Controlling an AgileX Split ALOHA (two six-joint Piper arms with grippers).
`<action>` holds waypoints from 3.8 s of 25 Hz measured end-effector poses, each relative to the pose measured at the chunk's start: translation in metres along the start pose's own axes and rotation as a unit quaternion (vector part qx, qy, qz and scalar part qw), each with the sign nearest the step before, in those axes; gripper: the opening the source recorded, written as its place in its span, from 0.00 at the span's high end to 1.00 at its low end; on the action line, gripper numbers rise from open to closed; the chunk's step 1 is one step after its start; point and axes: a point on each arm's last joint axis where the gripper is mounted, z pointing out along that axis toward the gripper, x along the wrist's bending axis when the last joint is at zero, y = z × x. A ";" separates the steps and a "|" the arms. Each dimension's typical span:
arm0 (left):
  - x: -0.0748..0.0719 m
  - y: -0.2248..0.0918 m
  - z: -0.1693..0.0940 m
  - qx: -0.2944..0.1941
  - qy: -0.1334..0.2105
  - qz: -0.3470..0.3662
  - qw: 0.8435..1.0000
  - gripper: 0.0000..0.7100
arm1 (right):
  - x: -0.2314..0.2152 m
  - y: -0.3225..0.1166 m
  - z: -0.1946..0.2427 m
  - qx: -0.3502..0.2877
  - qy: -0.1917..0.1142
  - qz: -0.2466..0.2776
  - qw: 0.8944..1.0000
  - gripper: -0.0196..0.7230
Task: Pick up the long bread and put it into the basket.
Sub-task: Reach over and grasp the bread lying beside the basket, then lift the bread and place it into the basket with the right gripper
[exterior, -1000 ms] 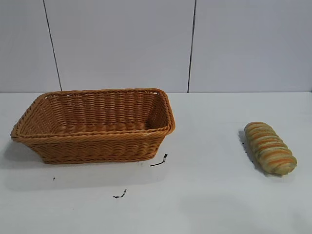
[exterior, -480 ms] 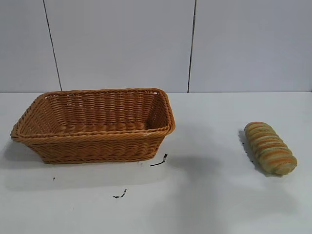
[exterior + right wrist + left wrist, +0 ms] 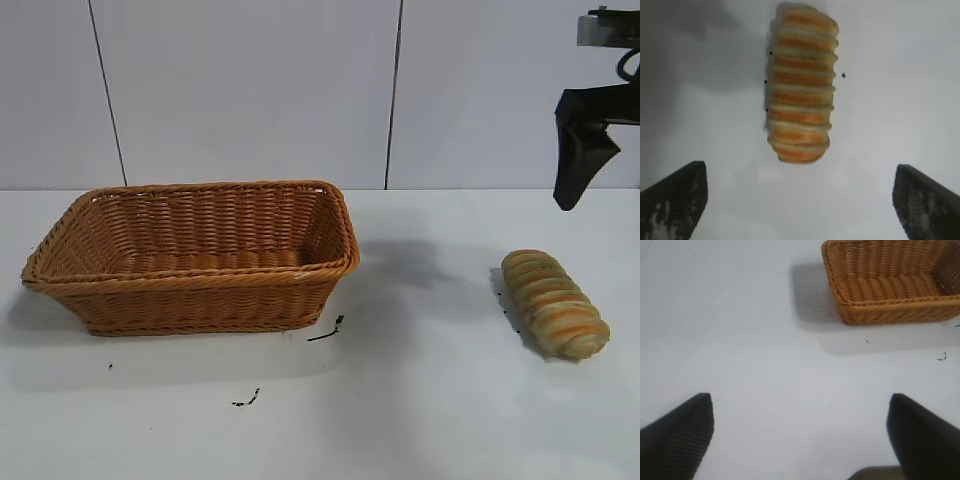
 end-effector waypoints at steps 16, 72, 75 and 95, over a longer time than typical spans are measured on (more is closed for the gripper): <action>0.000 0.000 0.000 0.000 0.000 0.000 1.000 0.02 | 0.007 0.003 0.027 0.007 -0.001 -0.015 1.000 0.04; 0.000 0.000 0.000 0.000 0.000 0.000 1.000 0.02 | 0.013 0.011 0.022 -0.037 -0.026 -0.020 0.999 0.76; 0.000 0.000 0.000 0.000 0.000 0.000 1.000 0.02 | 0.015 0.023 -0.008 -0.050 -0.025 -0.019 0.998 0.76; 0.000 0.000 0.000 0.000 0.000 0.000 1.000 0.02 | 0.223 0.102 -0.056 -0.170 0.092 -0.336 0.922 0.78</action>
